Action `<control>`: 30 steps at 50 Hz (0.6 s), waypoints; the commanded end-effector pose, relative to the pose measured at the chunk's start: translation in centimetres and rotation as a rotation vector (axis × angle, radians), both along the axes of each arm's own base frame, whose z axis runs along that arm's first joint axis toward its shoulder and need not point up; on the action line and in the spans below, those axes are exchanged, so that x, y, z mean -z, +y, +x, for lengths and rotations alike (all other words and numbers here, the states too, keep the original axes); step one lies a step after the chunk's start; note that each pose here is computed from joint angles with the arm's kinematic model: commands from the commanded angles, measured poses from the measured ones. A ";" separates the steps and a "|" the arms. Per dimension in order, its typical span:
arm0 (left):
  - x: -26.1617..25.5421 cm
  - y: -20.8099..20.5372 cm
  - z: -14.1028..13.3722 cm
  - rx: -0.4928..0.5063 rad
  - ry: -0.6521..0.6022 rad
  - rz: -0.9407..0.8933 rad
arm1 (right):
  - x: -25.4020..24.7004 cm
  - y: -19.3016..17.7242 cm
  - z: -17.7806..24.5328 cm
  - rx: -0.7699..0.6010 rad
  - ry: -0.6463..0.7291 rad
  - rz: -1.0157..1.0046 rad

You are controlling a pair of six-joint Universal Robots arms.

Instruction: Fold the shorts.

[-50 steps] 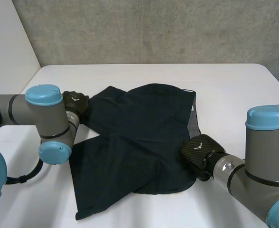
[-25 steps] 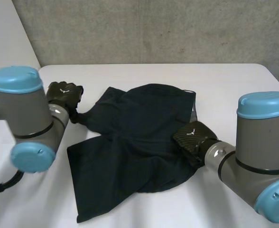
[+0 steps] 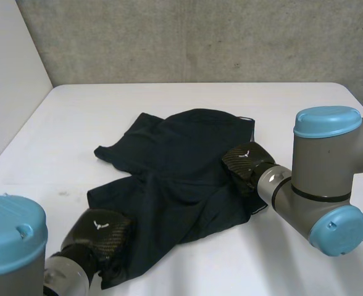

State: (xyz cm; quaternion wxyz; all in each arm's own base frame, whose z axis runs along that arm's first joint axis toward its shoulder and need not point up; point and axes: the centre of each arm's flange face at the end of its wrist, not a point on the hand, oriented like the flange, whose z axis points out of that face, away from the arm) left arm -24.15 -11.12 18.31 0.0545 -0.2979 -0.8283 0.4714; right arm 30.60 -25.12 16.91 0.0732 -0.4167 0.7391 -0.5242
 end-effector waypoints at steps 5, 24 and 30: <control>3.2 0.6 0.3 -0.070 -0.030 0.113 | 0.2 0.4 -0.2 0.000 0.000 0.015; 5.1 -0.6 -0.8 -0.105 -0.036 0.024 | 0.5 0.7 -0.7 0.029 -0.026 0.059; 4.1 -1.6 -1.7 -0.099 0.009 -0.036 | -0.1 0.5 -0.5 0.020 -0.042 0.046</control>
